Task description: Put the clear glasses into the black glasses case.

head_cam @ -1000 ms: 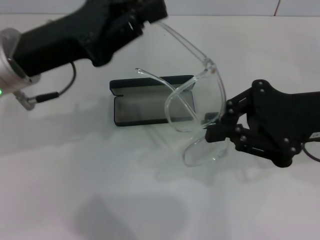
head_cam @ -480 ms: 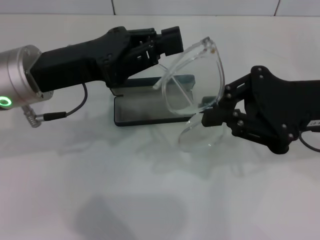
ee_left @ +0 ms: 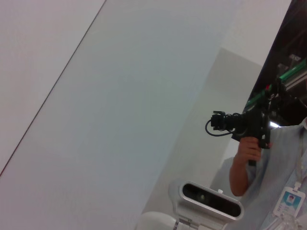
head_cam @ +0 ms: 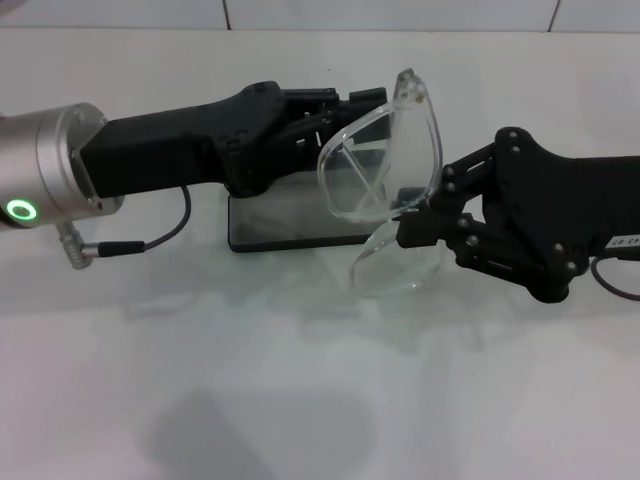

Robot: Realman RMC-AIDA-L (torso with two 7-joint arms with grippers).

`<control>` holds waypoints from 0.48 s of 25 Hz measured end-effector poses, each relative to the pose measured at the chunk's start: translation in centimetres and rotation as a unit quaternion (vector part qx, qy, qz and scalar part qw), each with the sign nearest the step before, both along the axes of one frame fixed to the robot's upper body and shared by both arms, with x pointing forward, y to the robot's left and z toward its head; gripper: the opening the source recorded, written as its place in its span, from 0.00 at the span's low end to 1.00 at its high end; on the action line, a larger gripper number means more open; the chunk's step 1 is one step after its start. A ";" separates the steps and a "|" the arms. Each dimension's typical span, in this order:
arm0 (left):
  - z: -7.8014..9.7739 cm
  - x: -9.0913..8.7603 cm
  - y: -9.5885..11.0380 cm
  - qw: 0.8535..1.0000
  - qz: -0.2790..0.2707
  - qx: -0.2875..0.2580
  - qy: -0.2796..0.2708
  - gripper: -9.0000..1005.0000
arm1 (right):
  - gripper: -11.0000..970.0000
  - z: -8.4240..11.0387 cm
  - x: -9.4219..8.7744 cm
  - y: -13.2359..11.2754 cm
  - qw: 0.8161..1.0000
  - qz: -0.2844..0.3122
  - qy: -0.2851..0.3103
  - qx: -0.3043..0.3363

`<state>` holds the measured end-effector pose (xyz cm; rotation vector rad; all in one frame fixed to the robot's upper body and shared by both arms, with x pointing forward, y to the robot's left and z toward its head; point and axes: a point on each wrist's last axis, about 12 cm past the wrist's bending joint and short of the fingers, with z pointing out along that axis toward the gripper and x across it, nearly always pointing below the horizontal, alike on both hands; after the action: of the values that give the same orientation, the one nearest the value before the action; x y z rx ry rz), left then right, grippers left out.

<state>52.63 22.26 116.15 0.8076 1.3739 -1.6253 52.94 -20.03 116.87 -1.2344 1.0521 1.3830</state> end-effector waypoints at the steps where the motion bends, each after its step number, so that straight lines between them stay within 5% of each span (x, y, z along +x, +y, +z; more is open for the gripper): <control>1: 0.0 0.0 0.0 1.000 0.000 0.000 -0.001 0.12 | 0.09 0.0 0.0 0.0 1.000 0.001 0.000 0.000; 8: 0.8 0.5 1.6 0.998 0.050 -0.032 -0.028 0.12 | 0.09 -0.1 -0.1 0.4 1.000 0.012 0.001 -0.005; 12: 1.0 0.3 0.7 0.998 0.030 -0.039 -0.043 0.12 | 0.09 -0.1 -0.1 0.7 1.000 0.015 0.004 -0.006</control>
<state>52.98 22.95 117.11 0.7740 1.2560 -1.5692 52.87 -19.30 116.77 -1.2591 1.0531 1.4059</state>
